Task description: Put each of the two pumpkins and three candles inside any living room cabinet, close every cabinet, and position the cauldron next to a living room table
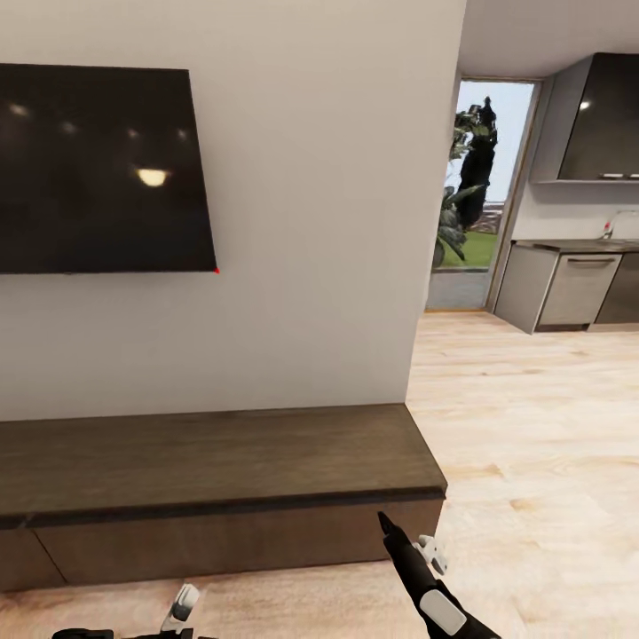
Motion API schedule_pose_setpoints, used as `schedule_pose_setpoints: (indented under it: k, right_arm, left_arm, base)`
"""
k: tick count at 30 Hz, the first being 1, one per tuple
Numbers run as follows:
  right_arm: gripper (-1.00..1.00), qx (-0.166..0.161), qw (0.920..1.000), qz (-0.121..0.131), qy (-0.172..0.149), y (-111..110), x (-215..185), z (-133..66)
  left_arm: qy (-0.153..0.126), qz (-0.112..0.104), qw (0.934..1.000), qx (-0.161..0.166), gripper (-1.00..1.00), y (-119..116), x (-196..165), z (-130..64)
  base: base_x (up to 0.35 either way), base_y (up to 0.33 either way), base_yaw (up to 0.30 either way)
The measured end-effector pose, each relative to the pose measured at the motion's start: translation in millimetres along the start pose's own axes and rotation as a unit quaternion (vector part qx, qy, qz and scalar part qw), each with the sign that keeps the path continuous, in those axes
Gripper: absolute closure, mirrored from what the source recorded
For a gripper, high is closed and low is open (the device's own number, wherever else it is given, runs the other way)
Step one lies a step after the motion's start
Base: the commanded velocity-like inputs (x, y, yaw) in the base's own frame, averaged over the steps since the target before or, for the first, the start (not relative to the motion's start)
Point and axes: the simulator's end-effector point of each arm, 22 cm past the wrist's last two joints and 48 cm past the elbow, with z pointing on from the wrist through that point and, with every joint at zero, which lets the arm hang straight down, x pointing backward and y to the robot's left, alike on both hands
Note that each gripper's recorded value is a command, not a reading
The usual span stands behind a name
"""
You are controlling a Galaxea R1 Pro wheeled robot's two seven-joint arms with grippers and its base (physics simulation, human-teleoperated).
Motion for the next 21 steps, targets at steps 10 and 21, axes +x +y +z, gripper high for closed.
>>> schedule_pose_setpoints:
  k: [10,21]
  right_arm:
    - [-1.0,-0.061,0.9981,0.001,-0.003,4.5,3.4,3.4]
    - [-1.0,-0.062,0.9981,0.002,-0.004,-16.3,13.5,9.6]
  left_arm:
    - [-0.019,0.028,0.9987,0.039,-1.0,-13.7,-31.4,8.2]
    - [-0.048,0.028,0.9936,0.098,-1.0,-20.9,-73.1,12.7]
  base:
    - [0.0,0.0,0.0]
    - [0.0,0.0,0.0]
